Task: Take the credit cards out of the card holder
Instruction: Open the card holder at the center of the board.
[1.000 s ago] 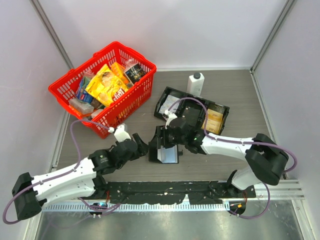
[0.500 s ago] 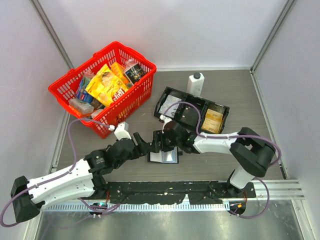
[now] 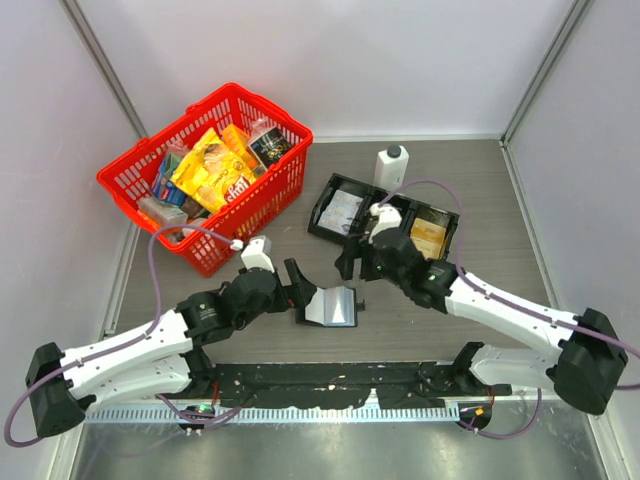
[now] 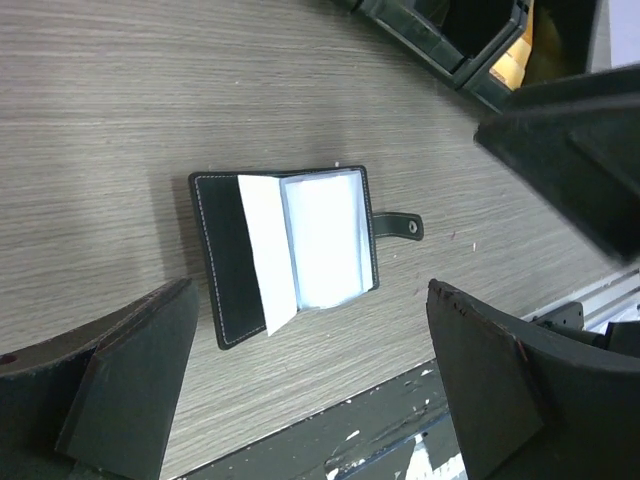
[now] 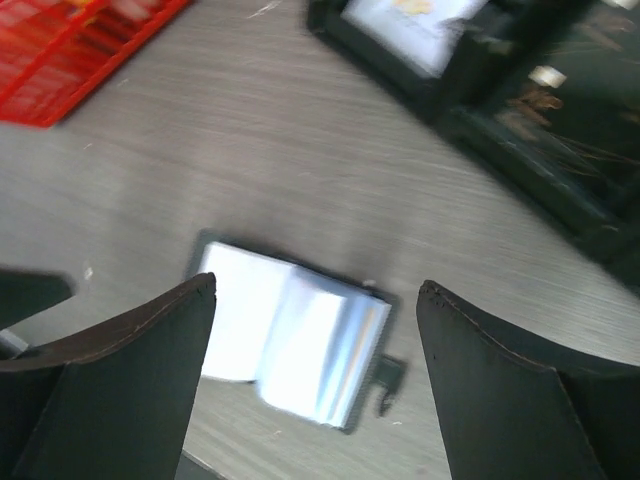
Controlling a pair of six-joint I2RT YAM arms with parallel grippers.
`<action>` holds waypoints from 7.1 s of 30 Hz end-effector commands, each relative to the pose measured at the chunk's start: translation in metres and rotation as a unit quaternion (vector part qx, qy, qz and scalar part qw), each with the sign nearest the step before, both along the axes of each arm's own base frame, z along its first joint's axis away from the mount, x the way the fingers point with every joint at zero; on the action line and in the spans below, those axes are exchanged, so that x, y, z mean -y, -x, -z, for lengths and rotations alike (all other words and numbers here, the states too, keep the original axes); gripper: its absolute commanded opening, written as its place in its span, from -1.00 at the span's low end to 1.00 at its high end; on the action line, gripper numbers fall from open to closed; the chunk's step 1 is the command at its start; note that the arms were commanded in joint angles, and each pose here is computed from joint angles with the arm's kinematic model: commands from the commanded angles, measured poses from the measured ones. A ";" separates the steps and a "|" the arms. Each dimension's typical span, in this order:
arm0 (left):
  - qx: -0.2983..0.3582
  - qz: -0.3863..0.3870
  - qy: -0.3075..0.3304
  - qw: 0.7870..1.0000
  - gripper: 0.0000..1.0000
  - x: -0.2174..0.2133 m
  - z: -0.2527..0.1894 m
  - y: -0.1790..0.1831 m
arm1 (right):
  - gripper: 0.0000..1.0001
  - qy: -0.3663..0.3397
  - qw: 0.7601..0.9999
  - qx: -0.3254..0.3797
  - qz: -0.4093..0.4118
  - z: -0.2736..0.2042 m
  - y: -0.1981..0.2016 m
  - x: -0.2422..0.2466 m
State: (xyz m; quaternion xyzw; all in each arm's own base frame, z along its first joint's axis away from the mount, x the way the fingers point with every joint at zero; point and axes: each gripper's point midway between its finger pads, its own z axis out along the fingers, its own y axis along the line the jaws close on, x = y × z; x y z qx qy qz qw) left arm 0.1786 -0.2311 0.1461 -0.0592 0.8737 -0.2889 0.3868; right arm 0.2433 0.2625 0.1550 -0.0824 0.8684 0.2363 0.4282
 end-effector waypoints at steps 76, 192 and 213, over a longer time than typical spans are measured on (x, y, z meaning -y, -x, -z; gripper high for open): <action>-0.100 -0.020 -0.087 0.991 -0.44 0.015 0.093 -0.002 | 0.11 0.006 0.981 -0.165 -0.104 0.100 0.008 -0.027; -0.016 -0.054 0.041 0.998 0.99 -0.025 -0.015 0.008 | 0.34 0.058 0.985 -0.150 -0.055 0.040 0.038 -0.017; -0.139 -0.004 0.052 0.989 0.99 -0.010 0.032 0.050 | 0.08 0.019 0.974 -0.216 0.060 0.101 0.061 -0.025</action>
